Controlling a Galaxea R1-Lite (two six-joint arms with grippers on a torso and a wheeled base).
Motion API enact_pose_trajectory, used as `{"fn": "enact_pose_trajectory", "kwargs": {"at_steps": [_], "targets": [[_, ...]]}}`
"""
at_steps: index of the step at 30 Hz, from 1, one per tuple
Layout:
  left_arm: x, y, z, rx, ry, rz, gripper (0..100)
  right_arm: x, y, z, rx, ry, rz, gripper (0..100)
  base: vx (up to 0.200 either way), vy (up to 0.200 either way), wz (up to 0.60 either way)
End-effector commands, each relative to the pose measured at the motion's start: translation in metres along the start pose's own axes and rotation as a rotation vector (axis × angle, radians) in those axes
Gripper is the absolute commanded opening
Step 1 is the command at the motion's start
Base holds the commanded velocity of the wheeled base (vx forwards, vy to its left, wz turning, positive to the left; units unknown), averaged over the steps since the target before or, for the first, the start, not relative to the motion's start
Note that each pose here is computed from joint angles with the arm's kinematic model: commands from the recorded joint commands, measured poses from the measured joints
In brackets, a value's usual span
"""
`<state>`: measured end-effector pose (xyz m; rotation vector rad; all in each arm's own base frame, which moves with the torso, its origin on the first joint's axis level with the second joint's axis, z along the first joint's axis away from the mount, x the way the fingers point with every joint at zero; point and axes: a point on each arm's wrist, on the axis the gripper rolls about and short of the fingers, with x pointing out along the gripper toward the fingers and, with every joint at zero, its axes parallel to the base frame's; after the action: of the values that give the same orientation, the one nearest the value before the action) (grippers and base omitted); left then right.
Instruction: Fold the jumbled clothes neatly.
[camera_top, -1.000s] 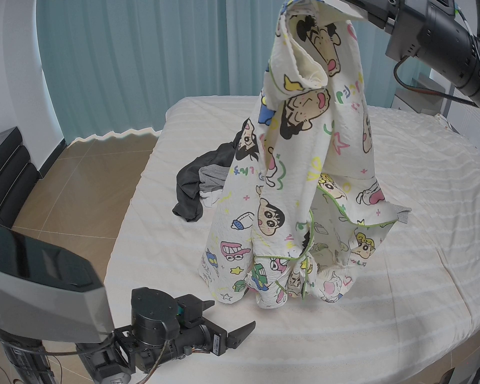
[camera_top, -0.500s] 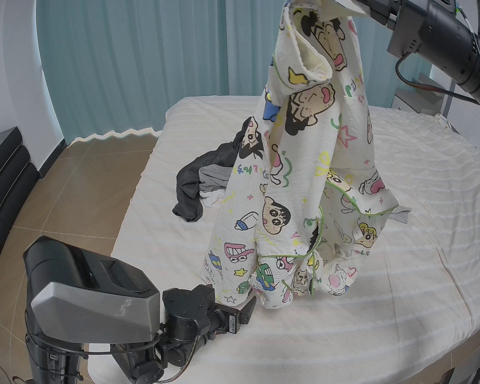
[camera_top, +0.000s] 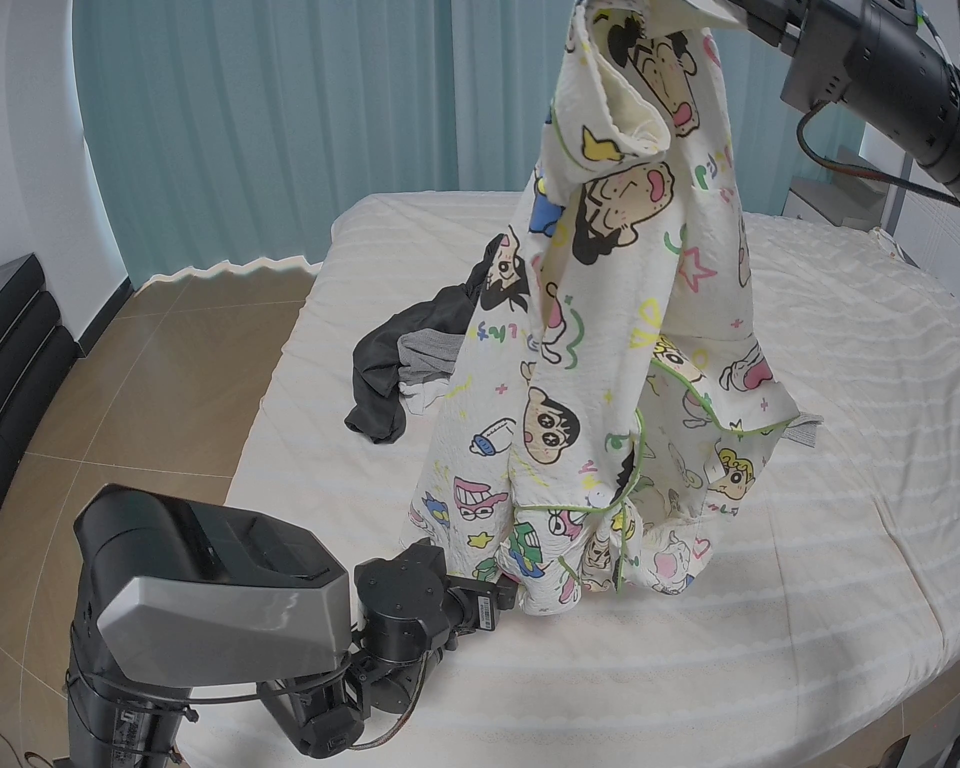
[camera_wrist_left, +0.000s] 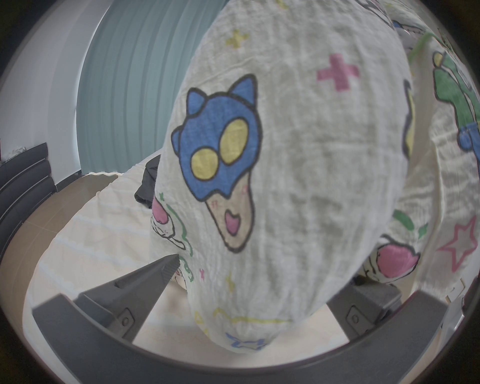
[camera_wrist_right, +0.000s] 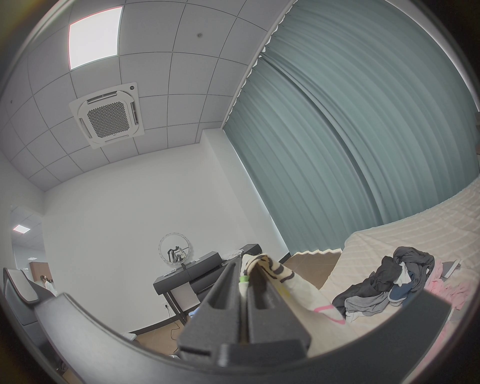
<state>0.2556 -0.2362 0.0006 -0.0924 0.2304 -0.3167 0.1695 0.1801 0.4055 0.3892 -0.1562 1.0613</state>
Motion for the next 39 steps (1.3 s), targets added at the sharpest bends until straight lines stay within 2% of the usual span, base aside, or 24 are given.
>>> {"fn": "enact_pose_trajectory", "kwargs": {"at_steps": [1, 4, 5, 17, 25, 28, 35, 39], "targets": [[0.005, -0.001, 0.006, -0.021, -0.038, -0.001, 100, -0.002, 0.0, 0.0, 0.001, 0.0, -0.001, 0, 0.0, 0.0, 0.0], [0.008, 0.0, 0.008, -0.027, -0.05, 0.004, 100, -0.002, 0.0, 0.0, 0.001, 0.001, -0.003, 0, 0.0, 0.0, 0.0], [0.009, 0.002, 0.008, -0.028, -0.049, 0.009, 0, -0.003, -0.001, 0.0, -0.001, 0.002, -0.008, 0, 0.0, 0.0, 0.0], [-0.02, 0.019, 0.007, 0.004, 0.025, 0.042, 0, -0.017, -0.019, -0.001, -0.017, 0.011, -0.089, 0, 0.0, 0.0, 0.0], [-0.064, 0.033, 0.035, -0.039, 0.015, 0.036, 0, -0.032, -0.038, -0.003, -0.032, 0.022, -0.181, 0, 0.0, 0.0, 0.0], [-0.081, 0.039, 0.054, -0.065, -0.034, 0.029, 0, -0.041, -0.047, 0.0, -0.045, 0.013, -0.234, 0, 0.0, 0.0, 0.0], [-0.106, 0.053, 0.101, -0.13, -0.208, 0.035, 0, -0.064, -0.06, 0.004, -0.068, 0.001, -0.328, 0, 0.0, 0.0, 0.0], [-0.116, 0.06, 0.119, -0.131, -0.281, 0.025, 0, -0.074, -0.067, -0.001, -0.068, 0.014, -0.376, 0, 0.0, 0.0, 0.0]]}}
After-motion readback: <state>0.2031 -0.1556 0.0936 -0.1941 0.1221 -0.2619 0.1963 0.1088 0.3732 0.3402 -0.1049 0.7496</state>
